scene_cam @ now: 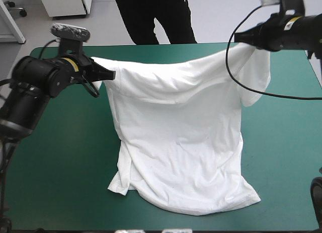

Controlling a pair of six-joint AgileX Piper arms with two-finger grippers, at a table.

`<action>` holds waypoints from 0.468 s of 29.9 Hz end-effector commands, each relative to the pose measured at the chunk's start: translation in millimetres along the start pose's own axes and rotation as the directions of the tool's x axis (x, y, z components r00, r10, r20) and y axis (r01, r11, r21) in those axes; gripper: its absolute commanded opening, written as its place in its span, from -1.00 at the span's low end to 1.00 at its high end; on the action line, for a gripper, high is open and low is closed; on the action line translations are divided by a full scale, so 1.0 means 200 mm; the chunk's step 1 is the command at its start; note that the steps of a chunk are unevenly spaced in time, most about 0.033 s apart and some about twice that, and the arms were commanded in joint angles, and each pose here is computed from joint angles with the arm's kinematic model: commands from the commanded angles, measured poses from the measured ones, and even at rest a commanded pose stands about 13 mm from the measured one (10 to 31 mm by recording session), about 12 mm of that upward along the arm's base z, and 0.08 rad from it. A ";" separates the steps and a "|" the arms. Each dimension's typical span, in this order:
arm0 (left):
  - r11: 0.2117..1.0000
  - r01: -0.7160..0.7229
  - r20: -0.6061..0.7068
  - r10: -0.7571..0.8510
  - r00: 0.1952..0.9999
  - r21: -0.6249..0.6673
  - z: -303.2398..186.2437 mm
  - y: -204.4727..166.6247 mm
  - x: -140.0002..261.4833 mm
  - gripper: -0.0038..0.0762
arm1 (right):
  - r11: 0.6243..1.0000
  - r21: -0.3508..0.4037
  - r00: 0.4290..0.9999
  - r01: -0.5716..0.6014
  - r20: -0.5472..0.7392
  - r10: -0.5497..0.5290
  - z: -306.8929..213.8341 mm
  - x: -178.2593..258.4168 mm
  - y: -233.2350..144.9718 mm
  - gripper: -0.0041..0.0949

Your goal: Fold the cloth

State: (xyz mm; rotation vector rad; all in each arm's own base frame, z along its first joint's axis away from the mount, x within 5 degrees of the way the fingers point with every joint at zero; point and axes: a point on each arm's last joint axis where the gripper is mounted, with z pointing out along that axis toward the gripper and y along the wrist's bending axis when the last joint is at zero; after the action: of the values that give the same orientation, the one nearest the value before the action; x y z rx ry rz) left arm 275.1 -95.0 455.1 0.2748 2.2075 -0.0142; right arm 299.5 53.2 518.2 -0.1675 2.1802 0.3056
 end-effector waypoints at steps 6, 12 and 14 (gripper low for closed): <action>0.994 0.106 0.028 -0.105 0.994 -0.024 0.39 0.13 0.00 -0.93 | 0.999 0.031 1.000 -0.022 -0.005 0.022 0.45 0.06 -0.10 -0.94; 0.992 0.115 -0.035 -0.117 0.992 -0.052 0.65 0.18 0.06 -0.93 | 0.998 0.049 0.998 -0.042 -0.035 0.043 0.79 0.11 -0.18 -0.94; 0.991 0.112 -0.071 -0.117 0.991 -0.067 0.73 0.19 0.09 -0.93 | 0.997 0.057 0.997 -0.044 -0.064 0.048 0.90 0.15 -0.20 -0.94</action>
State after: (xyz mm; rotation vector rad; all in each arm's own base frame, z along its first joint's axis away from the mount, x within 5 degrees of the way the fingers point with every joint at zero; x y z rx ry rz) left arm 382.8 -73.6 341.3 0.1335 2.3798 0.0094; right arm 427.2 65.6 371.0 -0.0972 2.3725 0.2839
